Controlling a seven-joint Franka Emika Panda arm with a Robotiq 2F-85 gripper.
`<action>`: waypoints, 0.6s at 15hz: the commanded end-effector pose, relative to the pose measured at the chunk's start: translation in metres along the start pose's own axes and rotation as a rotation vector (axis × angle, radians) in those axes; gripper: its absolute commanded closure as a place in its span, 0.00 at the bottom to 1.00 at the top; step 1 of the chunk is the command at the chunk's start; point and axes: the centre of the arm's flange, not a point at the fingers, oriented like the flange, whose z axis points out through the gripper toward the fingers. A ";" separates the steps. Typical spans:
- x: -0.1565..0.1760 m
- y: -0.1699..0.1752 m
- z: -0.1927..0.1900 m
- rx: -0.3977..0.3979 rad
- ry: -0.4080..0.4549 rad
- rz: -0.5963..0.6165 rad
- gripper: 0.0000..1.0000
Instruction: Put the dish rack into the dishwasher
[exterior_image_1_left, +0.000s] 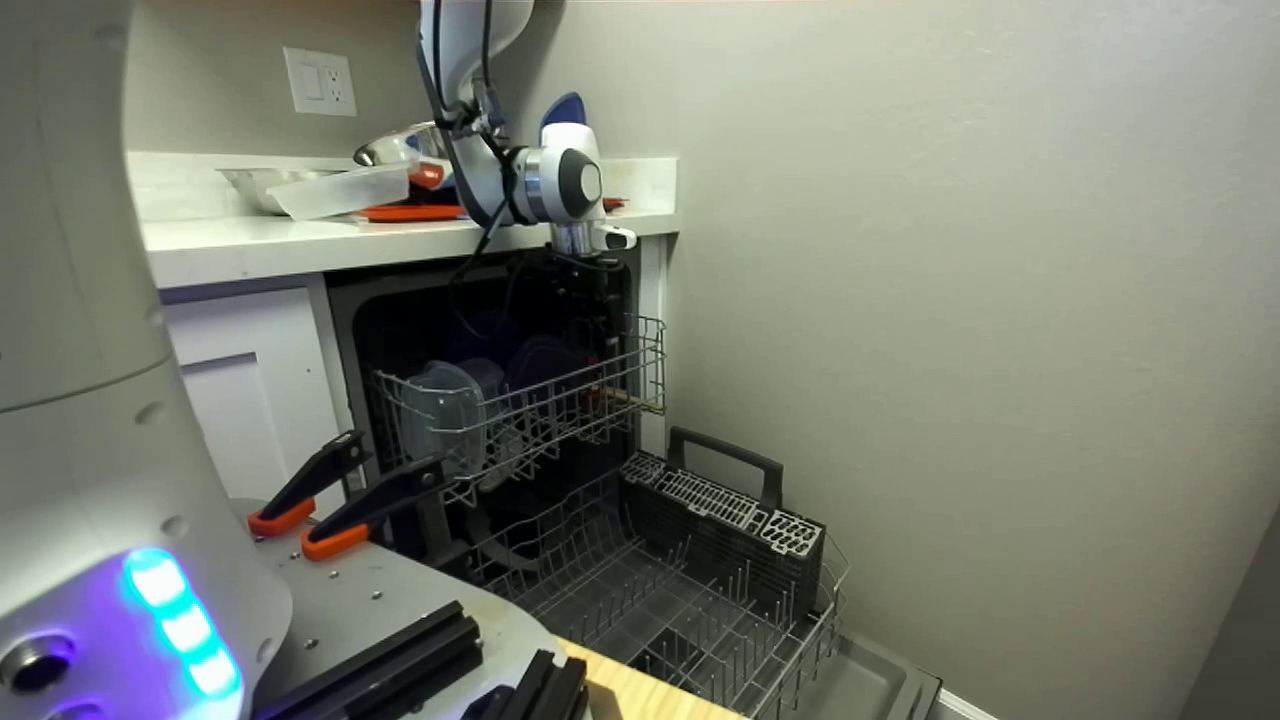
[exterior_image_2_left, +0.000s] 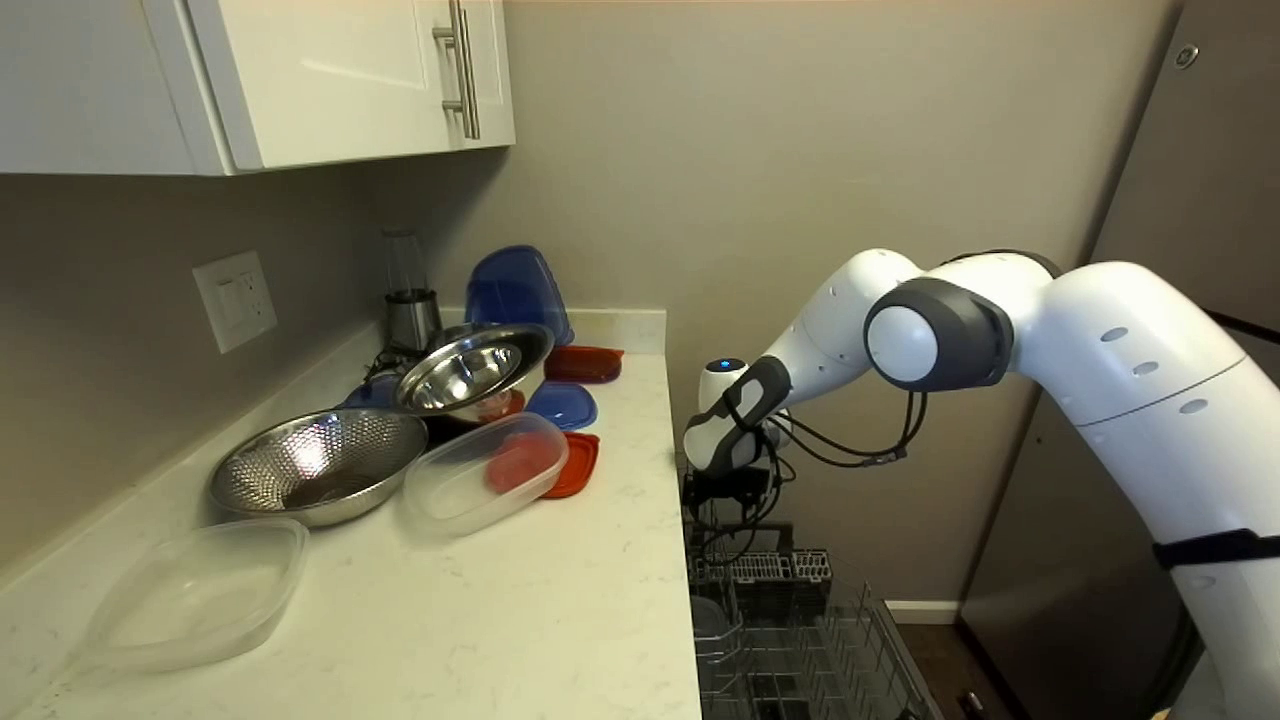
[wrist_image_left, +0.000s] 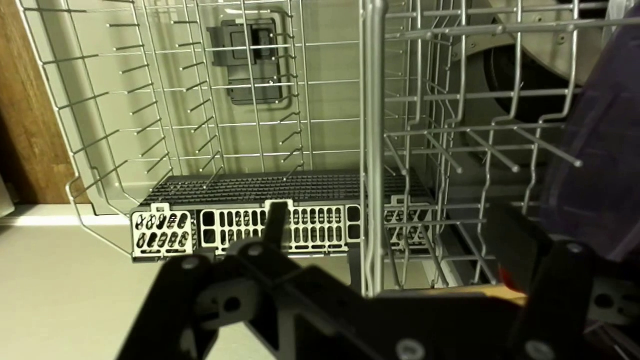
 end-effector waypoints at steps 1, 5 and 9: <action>-0.011 0.012 -0.020 0.007 -0.013 0.018 0.00; -0.027 0.038 -0.050 0.003 -0.001 0.009 0.00; -0.040 0.068 -0.075 -0.014 -0.010 0.026 0.00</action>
